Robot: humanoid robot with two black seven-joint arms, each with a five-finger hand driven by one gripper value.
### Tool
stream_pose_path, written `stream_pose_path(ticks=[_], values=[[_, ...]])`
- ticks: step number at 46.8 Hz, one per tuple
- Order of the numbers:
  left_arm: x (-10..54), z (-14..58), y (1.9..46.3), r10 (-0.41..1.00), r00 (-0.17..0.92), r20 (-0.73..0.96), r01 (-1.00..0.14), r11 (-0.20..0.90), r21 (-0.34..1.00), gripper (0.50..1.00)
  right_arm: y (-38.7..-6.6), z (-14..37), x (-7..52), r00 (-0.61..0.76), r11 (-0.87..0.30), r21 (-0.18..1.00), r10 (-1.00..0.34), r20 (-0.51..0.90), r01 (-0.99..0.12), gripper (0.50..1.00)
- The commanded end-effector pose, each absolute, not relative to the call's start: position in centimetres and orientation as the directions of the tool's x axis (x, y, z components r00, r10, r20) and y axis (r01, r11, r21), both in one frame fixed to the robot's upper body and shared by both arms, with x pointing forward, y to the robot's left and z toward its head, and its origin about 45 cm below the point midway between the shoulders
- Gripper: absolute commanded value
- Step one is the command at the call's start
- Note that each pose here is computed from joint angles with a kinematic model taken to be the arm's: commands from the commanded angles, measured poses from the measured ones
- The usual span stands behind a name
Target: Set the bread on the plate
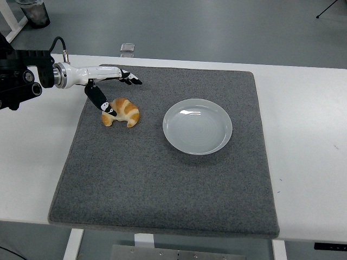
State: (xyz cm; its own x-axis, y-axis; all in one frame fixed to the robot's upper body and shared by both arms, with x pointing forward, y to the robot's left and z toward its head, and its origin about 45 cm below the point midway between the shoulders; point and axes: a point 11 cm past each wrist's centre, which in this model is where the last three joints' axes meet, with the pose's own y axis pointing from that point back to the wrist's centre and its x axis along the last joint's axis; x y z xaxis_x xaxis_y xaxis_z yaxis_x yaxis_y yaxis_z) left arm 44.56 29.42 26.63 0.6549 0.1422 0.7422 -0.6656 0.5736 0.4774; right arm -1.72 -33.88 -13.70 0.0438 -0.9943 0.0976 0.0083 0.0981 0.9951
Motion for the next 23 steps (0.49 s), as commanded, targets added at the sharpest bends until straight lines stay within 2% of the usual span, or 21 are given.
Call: stream_pose_path(ticks=[1, 23], values=[[44.5, 26.3, 29.6, 0.145, 0.658, 0.739, -0.667, 0.569, 0.482, 0.984, -33.9, -13.7, -1.7, 0.044, 0.098, 0.995, -0.994, 0.098, 0.008, 0.952], [44.5, 24.2, 29.1, 0.129, 0.677, 0.724, -0.653, 0.559, 0.511, 0.979, -33.9, -13.7, -1.7, 0.044, 0.098, 0.995, -0.994, 0.098, 0.008, 0.952]])
